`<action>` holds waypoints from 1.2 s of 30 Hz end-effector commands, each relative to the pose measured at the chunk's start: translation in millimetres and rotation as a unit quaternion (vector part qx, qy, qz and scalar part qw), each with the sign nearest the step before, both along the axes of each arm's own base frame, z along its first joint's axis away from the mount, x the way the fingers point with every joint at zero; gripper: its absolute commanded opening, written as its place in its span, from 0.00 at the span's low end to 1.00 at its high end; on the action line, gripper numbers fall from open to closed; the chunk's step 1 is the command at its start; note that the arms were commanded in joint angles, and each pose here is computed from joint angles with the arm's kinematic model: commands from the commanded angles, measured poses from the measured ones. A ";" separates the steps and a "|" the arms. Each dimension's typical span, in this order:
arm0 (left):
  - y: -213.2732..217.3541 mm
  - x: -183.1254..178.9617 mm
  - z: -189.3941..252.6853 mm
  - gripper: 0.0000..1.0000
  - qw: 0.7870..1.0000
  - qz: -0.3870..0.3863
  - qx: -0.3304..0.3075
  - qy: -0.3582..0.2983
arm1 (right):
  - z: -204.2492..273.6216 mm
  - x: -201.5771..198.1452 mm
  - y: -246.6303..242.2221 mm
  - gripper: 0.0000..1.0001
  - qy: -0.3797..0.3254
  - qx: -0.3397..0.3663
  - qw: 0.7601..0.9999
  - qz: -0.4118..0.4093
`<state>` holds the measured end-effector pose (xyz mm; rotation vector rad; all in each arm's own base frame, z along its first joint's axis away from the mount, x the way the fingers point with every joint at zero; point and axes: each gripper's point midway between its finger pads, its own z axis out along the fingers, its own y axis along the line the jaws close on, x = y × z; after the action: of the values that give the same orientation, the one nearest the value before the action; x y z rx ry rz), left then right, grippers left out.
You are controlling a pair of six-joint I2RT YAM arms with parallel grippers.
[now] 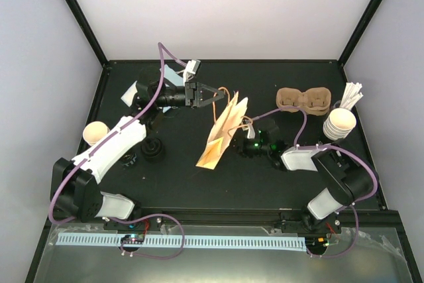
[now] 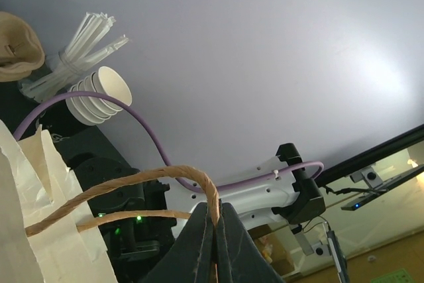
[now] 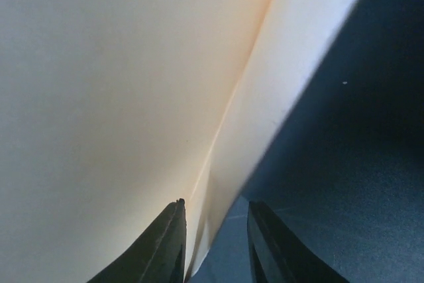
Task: Pack the takeout coffee
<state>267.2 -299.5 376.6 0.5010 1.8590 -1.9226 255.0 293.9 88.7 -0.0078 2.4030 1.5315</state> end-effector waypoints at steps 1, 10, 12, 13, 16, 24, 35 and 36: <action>-0.1 -4.4 26.6 0.02 0.999 -0.005 -0.019 -0.038 | 6.6 -4.7 -0.6 0.29 -0.017 0.006 1.000 0.006; 0.4 -6.1 23.7 0.02 0.999 -0.006 -0.016 -0.036 | 12.2 -4.2 -4.2 0.20 -0.031 -0.001 1.000 0.000; 0.6 -6.7 23.6 0.02 0.999 -0.006 -0.016 -0.037 | 13.0 -4.3 -4.2 0.15 -0.033 -0.001 0.999 0.001; 0.7 -6.9 23.8 0.02 0.999 -0.006 -0.016 -0.037 | 13.3 -4.4 -4.3 0.11 -0.033 -0.001 0.999 0.001; 0.9 -7.1 24.9 0.01 0.999 -0.006 -0.016 -0.038 | 13.3 -4.1 -4.7 0.01 -0.034 -0.004 0.999 0.000; 5.9 -4.4 28.8 0.02 0.999 0.000 -0.014 -0.045 | 11.1 -8.6 -9.5 0.01 -0.036 -0.019 0.999 0.002; 54.5 19.2 45.4 0.02 0.996 0.057 -0.003 -0.071 | 3.4 -24.9 -20.8 0.01 -0.038 -0.036 0.999 0.016; 60.9 22.3 45.2 0.02 0.995 0.066 0.000 -0.073 | 3.8 -26.1 -22.1 0.01 -0.040 -0.038 0.998 0.017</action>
<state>294.0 -261.5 391.6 0.4325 1.8332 -1.8320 236.2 277.4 91.6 -0.0756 2.4166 1.4505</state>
